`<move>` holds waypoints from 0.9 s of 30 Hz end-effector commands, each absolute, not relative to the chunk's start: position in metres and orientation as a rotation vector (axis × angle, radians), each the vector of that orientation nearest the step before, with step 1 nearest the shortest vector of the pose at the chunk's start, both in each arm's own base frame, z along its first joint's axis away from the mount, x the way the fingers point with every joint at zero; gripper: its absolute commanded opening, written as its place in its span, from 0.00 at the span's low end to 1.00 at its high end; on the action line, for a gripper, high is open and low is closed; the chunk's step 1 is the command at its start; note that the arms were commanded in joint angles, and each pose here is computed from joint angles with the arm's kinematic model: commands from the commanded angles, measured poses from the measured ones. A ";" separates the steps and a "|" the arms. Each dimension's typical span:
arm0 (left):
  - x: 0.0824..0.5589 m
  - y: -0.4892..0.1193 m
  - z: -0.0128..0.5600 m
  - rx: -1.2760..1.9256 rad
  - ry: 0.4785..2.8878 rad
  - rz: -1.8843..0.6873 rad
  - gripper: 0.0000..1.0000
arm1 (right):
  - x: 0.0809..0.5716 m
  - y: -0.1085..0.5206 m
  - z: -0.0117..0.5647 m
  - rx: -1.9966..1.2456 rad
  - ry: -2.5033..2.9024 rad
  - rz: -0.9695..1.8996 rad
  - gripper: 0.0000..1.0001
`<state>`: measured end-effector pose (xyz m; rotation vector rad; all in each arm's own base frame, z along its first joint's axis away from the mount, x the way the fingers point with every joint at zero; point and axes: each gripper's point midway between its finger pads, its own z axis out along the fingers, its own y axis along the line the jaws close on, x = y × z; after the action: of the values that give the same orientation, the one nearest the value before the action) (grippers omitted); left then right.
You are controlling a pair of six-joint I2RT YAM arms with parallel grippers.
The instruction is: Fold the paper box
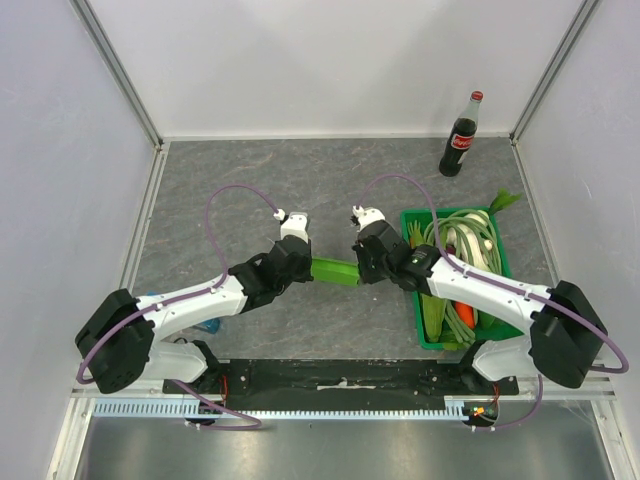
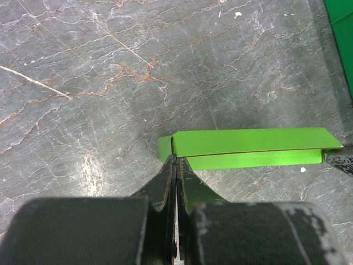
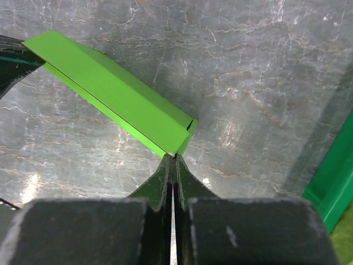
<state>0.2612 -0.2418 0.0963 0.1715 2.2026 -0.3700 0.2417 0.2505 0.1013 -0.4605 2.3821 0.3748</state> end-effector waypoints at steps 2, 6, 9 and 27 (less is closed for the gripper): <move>0.242 -0.241 0.072 0.251 2.300 -0.332 0.02 | 0.230 0.281 0.125 -0.309 2.414 0.626 0.00; 0.242 -0.241 0.071 0.257 2.301 -0.329 0.02 | 0.232 0.286 0.135 -0.238 2.409 0.712 0.00; 0.241 -0.241 0.070 0.262 2.301 -0.327 0.02 | 0.231 0.290 0.141 -0.199 2.410 0.797 0.00; 0.240 -0.241 0.066 0.272 2.309 -0.316 0.02 | 0.237 0.286 0.155 0.134 2.332 1.273 0.00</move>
<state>0.2639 -0.2390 0.0958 0.1619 2.1917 -0.3312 0.2309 0.2590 0.1086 0.1024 2.4886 0.9640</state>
